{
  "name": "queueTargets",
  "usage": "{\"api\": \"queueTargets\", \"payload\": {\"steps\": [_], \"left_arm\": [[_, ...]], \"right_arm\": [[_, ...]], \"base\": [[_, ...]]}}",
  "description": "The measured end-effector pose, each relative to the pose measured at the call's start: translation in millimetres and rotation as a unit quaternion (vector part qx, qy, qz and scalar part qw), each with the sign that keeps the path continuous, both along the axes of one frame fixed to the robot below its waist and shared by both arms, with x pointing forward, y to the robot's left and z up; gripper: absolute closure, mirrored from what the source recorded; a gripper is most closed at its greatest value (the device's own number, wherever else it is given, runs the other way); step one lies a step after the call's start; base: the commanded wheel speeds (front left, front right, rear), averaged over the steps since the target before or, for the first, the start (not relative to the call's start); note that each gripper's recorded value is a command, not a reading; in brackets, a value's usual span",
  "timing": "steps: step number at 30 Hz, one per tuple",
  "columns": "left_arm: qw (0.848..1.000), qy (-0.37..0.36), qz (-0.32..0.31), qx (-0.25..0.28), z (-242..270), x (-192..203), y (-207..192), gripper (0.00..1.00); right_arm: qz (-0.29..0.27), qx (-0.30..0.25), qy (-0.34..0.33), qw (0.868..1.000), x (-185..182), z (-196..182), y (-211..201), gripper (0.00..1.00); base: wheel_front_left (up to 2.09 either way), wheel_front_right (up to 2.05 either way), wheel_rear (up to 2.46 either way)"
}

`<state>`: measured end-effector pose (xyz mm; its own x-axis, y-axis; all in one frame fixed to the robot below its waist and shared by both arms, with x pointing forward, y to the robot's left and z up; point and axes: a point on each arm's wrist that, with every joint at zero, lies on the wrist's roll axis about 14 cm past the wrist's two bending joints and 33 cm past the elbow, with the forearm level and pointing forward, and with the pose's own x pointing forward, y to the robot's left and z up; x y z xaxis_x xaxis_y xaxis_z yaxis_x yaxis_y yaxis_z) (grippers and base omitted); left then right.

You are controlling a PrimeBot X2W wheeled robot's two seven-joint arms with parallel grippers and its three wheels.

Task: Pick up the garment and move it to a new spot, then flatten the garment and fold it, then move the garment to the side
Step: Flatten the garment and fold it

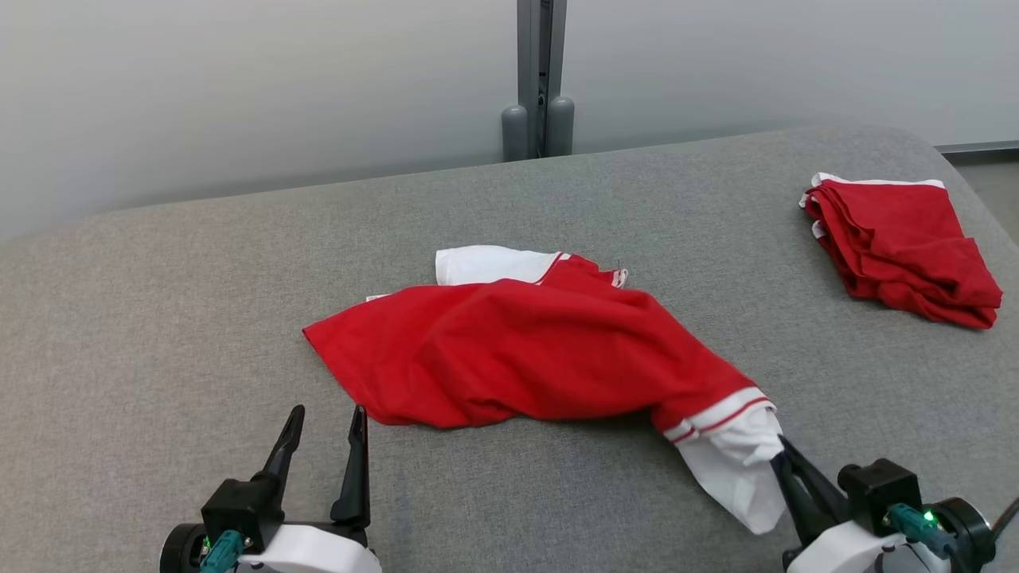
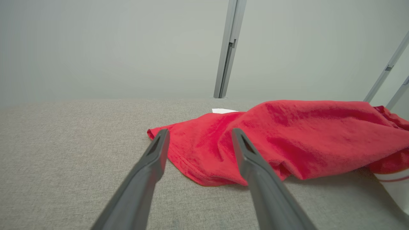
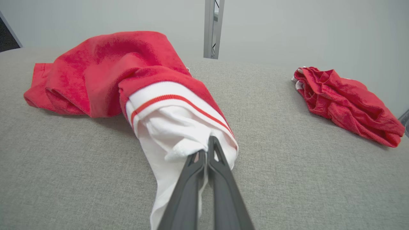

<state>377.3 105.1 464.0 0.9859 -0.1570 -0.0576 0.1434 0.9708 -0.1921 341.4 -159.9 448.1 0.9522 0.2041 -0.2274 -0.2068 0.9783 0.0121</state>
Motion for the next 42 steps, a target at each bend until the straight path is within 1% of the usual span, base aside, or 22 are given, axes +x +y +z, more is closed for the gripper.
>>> {"api": "queueTargets", "payload": {"steps": [2,3,4,5,6,12,17,19,22,27,30,34,36,38,39,40,41,42], "left_arm": [[1.000,0.001,0.000,0.000,-1,1,0,0.00],[1.000,0.002,0.000,0.001,-1,1,0,0.00],[1.000,0.002,0.000,0.000,-2,1,1,0.00],[1.000,0.002,0.001,0.000,-2,1,1,0.00],[1.000,0.003,0.003,0.000,-2,1,2,0.00],[1.000,0.003,0.015,0.002,-2,0,11,0.00],[1.000,0.000,0.023,0.002,0,-2,16,0.00],[1.000,0.000,0.025,0.002,0,-3,17,0.00],[1.000,0.000,0.027,0.002,1,-5,19,0.00],[0.999,-0.002,0.039,0.002,2,-2,27,0.00],[0.999,0.000,0.049,0.002,1,-2,33,0.00],[0.998,0.003,0.070,0.000,-1,-2,46,0.00],[0.997,0.006,0.078,0.001,-2,-3,52,0.00],[0.996,0.007,0.088,0.002,-2,-3,58,0.00],[0.996,0.007,0.088,0.002,-2,-3,58,0.00],[0.995,0.011,0.097,0.004,-5,-6,64,0.00],[0.995,0.011,0.097,0.004,-5,-6,64,0.00],[0.995,0.014,0.101,0.005,-7,-7,66,0.00]], "right_arm": [[0.005,-0.011,0.014,1.000,-4,-7,0,1.00],[0.010,-0.011,0.022,1.000,-6,-10,2,0.78],[0.014,-0.007,0.030,0.999,-8,-14,6,0.60],[0.018,-0.002,0.036,0.999,-9,-16,9,0.32],[0.020,0.003,0.040,0.999,-10,-17,12,0.00],[0.028,-0.005,0.048,0.998,-13,-14,6,0.00],[0.014,0.020,0.007,1.000,-5,19,-2,0.00],[0.006,0.031,-0.013,0.999,2,34,-7,0.00],[0.018,0.023,-0.032,0.999,18,50,-5,0.00],[0.064,0.003,-0.034,0.997,55,60,16,0.00],[0.093,-0.028,-0.019,0.995,79,55,26,0.00],[0.130,-0.057,0.028,0.989,102,33,44,0.00],[0.150,-0.074,0.054,0.984,111,21,52,0.00],[0.170,-0.076,0.078,0.979,118,11,65,0.00],[0.170,-0.076,0.078,0.979,118,11,65,0.00],[0.193,-0.090,0.101,0.972,122,0,77,0.00],[0.193,-0.090,0.101,0.972,122,0,77,0.00],[0.204,-0.094,0.111,0.968,124,-4,82,0.00]], "base": [[0.00,0.00,0.00],[0.00,0.00,0.00],[0.00,0.00,0.00],[0.00,0.00,0.00],[0.00,0.00,0.00],[0.00,0.00,0.00],[0.00,0.00,0.00],[0.00,0.00,0.00],[0.00,0.00,0.00],[0.00,0.00,0.00],[0.00,0.00,0.00],[0.00,0.00,0.00],[0.00,0.00,0.00],[0.00,0.00,0.00],[0.00,0.00,0.00],[0.00,0.00,0.00],[0.00,0.00,0.00],[0.00,0.00,0.00]]}}
